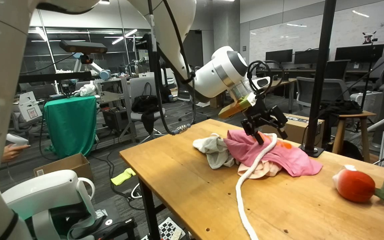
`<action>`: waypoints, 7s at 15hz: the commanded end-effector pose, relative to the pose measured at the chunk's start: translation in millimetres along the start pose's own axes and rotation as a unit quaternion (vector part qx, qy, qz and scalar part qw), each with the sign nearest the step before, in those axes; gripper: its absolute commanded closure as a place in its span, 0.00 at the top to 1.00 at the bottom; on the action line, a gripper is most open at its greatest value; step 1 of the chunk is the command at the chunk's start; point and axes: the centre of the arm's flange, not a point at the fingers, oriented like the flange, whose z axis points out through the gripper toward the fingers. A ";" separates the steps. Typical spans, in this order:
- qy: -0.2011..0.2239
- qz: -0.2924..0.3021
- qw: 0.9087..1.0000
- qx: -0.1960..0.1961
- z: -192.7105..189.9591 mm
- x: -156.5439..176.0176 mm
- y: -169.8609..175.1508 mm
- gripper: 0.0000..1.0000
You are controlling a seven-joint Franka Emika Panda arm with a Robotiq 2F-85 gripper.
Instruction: Put all the items on the table separately
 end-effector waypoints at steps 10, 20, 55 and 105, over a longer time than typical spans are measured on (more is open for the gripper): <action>-0.045 0.010 0.999 0.015 42.9 -0.3 15.6 1.00; -0.086 0.031 0.995 0.038 72.8 -11.6 25.3 1.00; -0.116 0.261 0.957 -0.045 71.4 -32.7 213.8 0.08; -0.190 0.505 0.826 -0.166 112.8 -97.1 366.3 0.87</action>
